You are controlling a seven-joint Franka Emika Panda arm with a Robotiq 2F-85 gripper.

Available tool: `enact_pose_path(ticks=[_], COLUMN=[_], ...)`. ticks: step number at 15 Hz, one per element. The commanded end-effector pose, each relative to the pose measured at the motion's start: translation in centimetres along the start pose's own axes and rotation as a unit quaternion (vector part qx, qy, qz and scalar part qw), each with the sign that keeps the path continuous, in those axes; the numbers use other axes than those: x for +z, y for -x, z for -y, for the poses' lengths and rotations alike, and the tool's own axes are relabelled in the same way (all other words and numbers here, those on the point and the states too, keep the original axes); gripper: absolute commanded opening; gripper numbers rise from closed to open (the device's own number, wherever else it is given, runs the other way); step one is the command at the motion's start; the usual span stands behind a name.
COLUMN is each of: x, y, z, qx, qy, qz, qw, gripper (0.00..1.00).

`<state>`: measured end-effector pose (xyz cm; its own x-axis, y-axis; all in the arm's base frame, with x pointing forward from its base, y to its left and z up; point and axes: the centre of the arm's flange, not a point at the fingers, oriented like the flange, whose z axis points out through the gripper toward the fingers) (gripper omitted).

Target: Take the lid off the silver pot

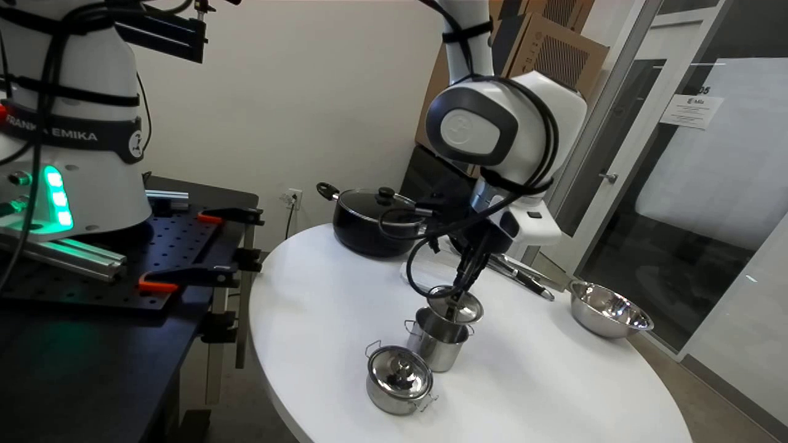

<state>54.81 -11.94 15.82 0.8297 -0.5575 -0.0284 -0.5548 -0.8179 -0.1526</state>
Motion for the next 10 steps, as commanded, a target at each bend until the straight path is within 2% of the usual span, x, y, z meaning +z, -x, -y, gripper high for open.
enact_pose_path(ticks=[1,4,7,10], x=[-3.5,-2.0,1.4,5.1], y=[4.1,7.2,9.7,10.8], z=[0.6,2.1,3.6,5.1], qx=[-0.057,-0.116,-0.156,-0.197], qy=[-0.013,0.011,0.040,0.054], qz=[-0.010,0.009,0.025,0.013], qw=[0.9982,0.9932,0.9866,0.9789], gripper=[0.00,0.00,0.00,0.00])
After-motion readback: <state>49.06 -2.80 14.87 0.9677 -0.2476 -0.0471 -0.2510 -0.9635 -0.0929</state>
